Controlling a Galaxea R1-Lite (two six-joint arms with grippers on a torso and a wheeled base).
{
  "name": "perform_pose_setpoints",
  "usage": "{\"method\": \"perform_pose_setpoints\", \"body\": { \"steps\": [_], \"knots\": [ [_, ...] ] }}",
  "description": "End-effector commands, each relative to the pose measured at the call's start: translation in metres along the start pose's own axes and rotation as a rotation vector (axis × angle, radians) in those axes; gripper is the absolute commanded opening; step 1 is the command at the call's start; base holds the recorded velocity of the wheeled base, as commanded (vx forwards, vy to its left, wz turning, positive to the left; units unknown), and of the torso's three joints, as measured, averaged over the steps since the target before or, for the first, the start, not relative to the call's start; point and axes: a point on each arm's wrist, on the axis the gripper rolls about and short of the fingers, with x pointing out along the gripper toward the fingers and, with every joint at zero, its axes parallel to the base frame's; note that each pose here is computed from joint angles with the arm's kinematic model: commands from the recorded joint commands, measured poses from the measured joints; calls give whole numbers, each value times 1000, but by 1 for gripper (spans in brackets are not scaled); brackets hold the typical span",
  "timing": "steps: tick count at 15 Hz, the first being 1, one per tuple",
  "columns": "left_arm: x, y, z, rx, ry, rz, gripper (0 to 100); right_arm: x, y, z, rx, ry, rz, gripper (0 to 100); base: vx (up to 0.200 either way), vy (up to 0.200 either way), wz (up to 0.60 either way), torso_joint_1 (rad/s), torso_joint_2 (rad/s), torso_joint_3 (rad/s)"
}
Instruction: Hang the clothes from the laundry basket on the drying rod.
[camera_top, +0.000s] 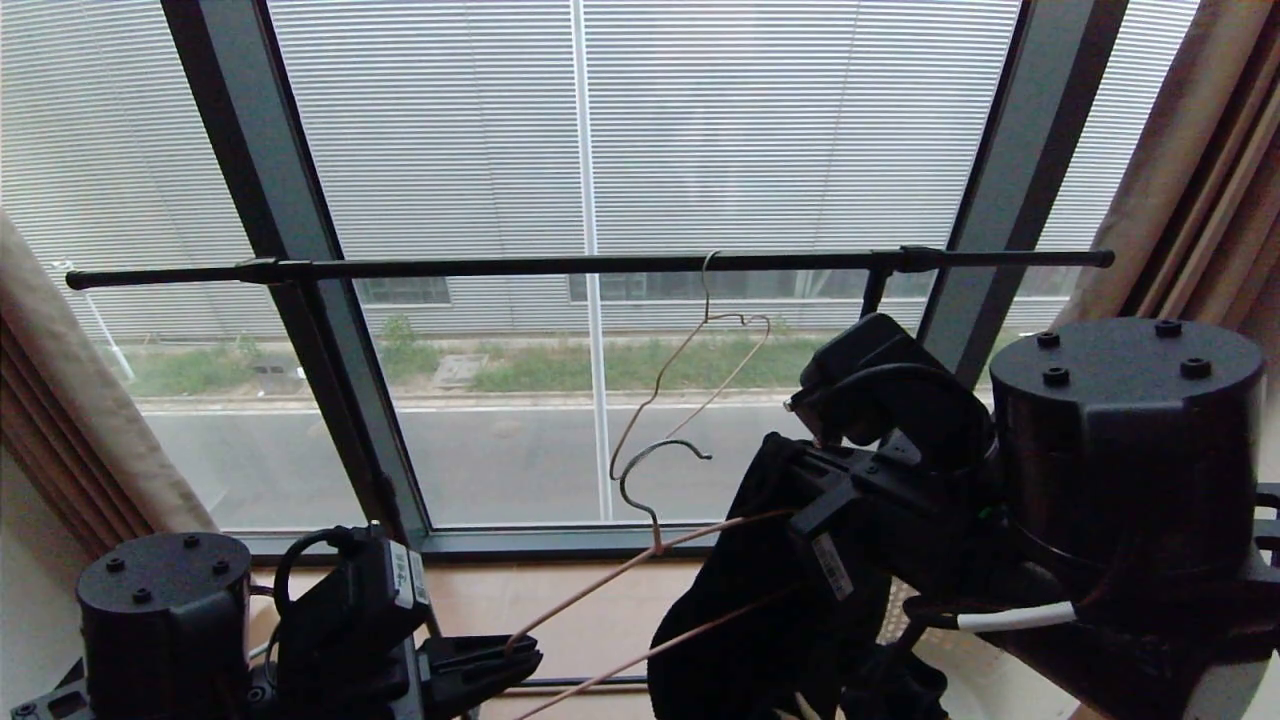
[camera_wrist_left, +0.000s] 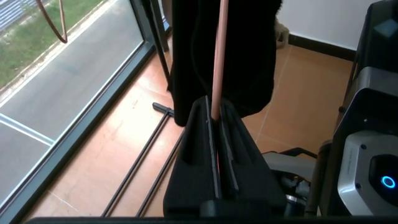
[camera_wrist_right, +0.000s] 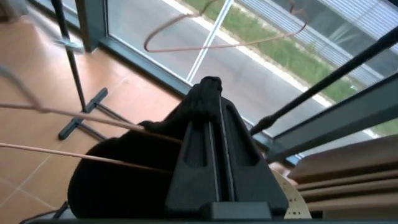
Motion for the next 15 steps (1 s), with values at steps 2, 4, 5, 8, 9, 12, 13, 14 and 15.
{"method": "perform_pose_setpoints", "body": {
  "steps": [2,4,5,8,9,12,13,14,15],
  "knots": [
    [-1,2,-2,-5,6,29,0,-3,4,3,0,-10,-21,0,0,0,0,0,0,0],
    [-5,9,-2,-14,11,97,0,-4,-5,3,20,-11,-72,0,0,0,0,0,0,0],
    [-6,12,-3,-16,12,115,0,-4,-9,4,27,-10,-100,0,0,0,0,0,0,0],
    [-13,21,-3,-1,4,187,0,-1,-22,3,37,4,-176,0,0,0,0,0,0,0],
    [-14,23,-3,7,-1,196,0,-1,-24,3,31,11,-183,0,0,0,0,0,0,0],
    [-6,20,4,27,-21,164,0,4,-8,9,13,5,-144,0,0,0,0,0,0,0],
    [-1,19,3,29,-13,147,0,4,-1,11,7,-4,-125,0,0,0,0,0,0,0],
    [0,18,3,29,-11,140,0,5,3,11,0,-1,-114,0,0,0,0,0,0,0],
    [3,17,2,27,-2,130,0,3,12,13,-4,-9,-89,0,0,0,0,0,0,0]
  ]
}}
